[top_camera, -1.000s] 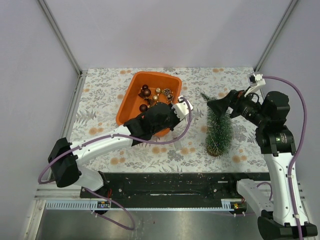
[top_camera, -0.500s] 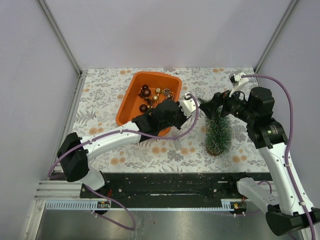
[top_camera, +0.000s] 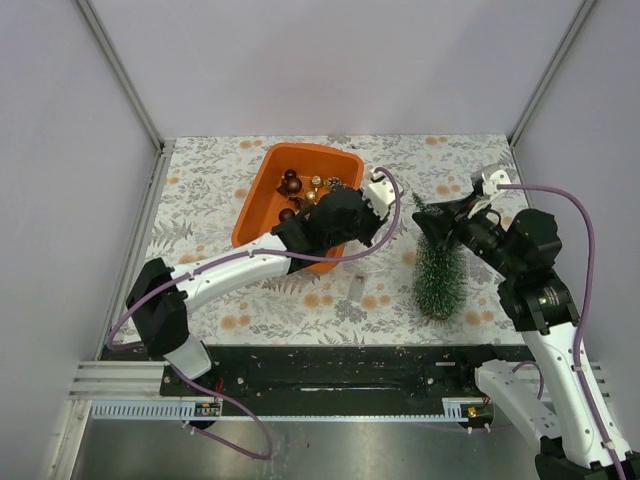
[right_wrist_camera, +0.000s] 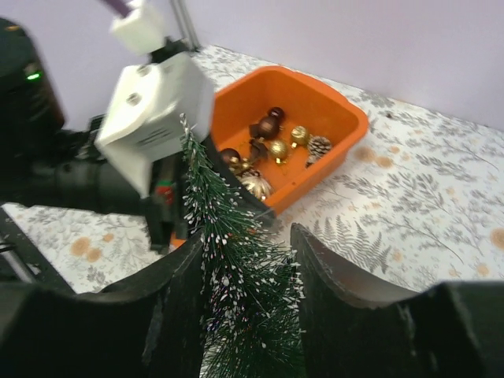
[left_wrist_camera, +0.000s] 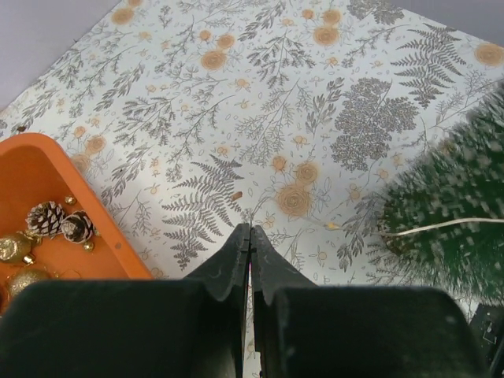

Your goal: Decorate the small christmas tree

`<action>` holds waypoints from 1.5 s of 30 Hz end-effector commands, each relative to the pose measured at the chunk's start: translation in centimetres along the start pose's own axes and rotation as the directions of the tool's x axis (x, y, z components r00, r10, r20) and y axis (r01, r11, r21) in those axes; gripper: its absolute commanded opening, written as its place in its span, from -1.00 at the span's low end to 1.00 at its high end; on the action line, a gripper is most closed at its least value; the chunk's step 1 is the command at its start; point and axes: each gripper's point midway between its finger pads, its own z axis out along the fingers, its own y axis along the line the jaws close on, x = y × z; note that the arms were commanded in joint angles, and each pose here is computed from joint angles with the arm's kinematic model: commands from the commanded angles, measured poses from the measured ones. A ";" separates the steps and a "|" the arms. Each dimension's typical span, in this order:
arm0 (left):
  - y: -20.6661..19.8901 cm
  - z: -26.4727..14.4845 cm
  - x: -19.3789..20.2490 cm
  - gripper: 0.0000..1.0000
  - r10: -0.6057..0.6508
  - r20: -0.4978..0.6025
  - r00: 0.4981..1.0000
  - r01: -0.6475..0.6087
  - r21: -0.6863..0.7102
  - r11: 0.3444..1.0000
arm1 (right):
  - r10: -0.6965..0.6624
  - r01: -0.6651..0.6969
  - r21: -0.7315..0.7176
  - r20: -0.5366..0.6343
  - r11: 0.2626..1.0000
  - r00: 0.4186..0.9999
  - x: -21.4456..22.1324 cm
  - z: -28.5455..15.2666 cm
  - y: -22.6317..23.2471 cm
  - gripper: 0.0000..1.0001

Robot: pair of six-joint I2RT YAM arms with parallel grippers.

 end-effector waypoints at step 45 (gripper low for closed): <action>10.0 -7.7 -3.8 0.98 -0.165 -0.005 0.986 0.158 -0.247 0.956 | -0.465 0.514 -0.293 0.221 0.806 0.857 -3.3 0.5 4.4 -0.23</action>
